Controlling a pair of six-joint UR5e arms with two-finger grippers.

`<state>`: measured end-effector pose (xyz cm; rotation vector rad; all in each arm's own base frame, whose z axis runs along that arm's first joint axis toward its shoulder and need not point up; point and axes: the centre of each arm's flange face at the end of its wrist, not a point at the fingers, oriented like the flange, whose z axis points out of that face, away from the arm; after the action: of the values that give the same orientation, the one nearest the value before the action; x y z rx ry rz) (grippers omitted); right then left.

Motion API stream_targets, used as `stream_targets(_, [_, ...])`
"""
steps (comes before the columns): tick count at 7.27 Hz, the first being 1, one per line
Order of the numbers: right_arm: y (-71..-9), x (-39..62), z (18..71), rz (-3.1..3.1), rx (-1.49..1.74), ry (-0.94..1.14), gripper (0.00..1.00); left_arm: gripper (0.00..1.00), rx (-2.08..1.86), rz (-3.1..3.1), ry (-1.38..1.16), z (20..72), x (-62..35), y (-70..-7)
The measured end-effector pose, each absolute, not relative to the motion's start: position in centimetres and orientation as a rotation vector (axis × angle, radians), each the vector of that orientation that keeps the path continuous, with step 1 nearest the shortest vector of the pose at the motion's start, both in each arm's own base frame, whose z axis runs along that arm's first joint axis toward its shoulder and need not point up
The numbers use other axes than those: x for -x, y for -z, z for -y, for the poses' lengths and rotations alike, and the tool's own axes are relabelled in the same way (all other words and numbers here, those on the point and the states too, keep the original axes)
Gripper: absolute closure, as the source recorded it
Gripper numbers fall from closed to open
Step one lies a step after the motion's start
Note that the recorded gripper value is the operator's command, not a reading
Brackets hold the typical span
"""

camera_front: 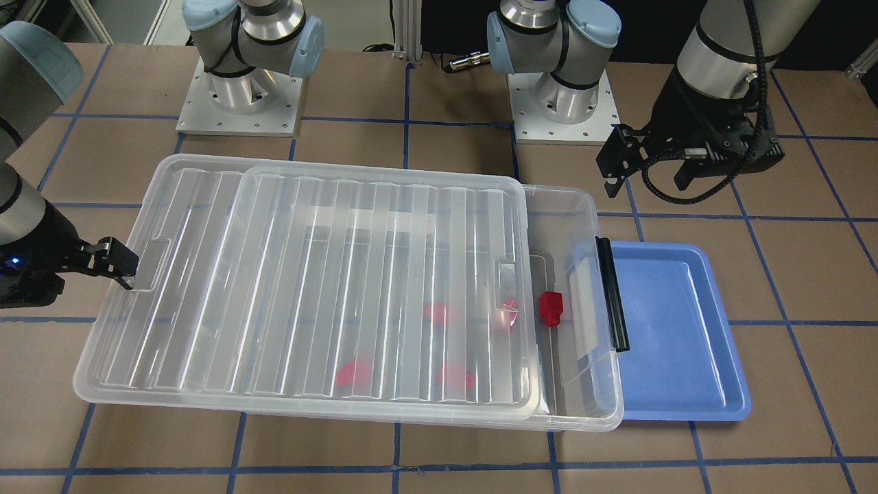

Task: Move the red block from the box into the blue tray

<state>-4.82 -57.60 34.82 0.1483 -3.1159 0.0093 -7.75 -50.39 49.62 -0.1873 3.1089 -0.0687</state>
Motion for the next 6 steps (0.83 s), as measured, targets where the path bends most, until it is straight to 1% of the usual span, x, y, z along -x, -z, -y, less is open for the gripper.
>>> stream_targets(2, [-34.9,7.2,57.5,3.111,-0.18,-0.022,0.0,0.0,0.182,-3.113,0.083,50.5,7.9,-49.5])
stream_targets(6, [-35.1,12.4,56.8,3.108,-0.197,-0.042,0.0,0.0,0.106,-3.118,0.016,50.7,8.2,-47.2])
